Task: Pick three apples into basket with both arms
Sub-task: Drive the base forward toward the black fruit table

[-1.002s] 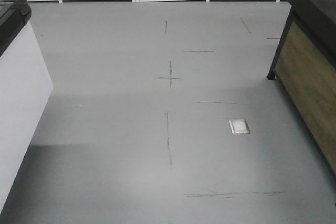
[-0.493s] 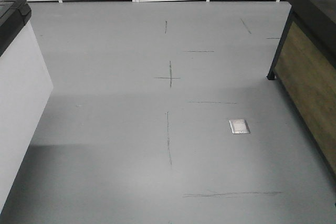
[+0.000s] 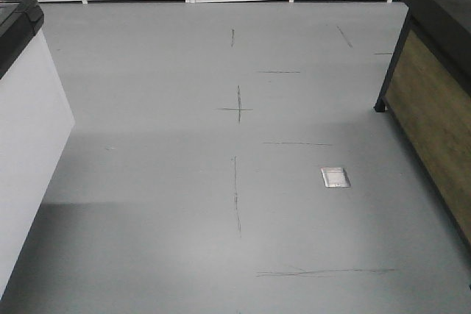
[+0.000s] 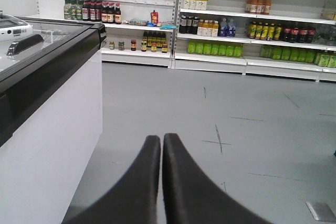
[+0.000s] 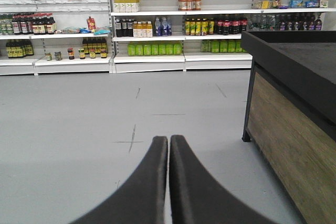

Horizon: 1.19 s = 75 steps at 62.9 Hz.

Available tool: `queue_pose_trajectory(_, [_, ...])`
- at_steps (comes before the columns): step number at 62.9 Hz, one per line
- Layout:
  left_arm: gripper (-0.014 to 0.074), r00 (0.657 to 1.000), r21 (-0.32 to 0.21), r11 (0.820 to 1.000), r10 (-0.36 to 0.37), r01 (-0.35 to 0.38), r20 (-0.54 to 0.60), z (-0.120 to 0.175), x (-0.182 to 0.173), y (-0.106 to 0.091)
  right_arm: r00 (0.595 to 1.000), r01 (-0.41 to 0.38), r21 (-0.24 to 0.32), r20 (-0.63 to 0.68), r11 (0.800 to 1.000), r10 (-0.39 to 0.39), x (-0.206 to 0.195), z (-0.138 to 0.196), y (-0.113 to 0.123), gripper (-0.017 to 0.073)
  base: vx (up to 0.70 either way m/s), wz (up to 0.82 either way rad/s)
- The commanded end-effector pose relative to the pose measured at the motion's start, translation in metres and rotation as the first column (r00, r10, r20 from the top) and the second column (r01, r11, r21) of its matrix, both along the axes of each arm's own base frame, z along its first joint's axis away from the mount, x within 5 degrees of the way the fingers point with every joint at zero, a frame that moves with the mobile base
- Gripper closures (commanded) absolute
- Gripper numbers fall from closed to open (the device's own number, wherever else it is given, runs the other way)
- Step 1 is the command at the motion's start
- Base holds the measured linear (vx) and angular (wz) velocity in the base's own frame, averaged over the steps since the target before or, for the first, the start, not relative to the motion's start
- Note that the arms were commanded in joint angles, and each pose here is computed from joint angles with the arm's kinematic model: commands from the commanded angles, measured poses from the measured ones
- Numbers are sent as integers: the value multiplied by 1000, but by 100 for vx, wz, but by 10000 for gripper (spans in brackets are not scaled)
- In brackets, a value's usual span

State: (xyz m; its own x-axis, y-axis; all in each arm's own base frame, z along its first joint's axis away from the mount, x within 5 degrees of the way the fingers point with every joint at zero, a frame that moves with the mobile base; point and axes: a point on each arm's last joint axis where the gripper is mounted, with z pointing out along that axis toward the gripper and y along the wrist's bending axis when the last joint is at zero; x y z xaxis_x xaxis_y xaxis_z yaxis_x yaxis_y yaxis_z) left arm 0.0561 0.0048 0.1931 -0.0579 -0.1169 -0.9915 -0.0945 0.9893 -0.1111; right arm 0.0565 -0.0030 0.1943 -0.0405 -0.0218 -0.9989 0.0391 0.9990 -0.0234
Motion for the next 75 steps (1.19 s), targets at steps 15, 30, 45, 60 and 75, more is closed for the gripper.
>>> queue_pose_trajectory(15, [600, 996, -5, 1000, 1, -1, 89, 5, -1, 0, 997, -10, -13, 73, 1000, 10, 0, 3, 1, 564, 0, 0])
queue_pose_trajectory(30, [600, 996, -5, 1000, 1, -1, 89, 5, -1, 0, 997, -10, -13, 73, 1000, 10, 0, 3, 1, 564, 0, 0])
queue_pose_trajectory(45, [600, 996, -5, 1000, 1, -1, 89, 5, -1, 0, 997, -10, -13, 73, 1000, 10, 0, 3, 1, 564, 1, 3])
queue_pose_trajectory(60, [600, 996, -5, 1000, 1, -1, 89, 5, -1, 0, 997, -10, -13, 73, 1000, 10, 0, 3, 1, 564, 6, 7])
queue_pose_trajectory(75, [600, 996, -5, 1000, 1, -1, 89, 5, -1, 0, 997, -10, -13, 73, 1000, 10, 0, 3, 1, 564, 11, 4])
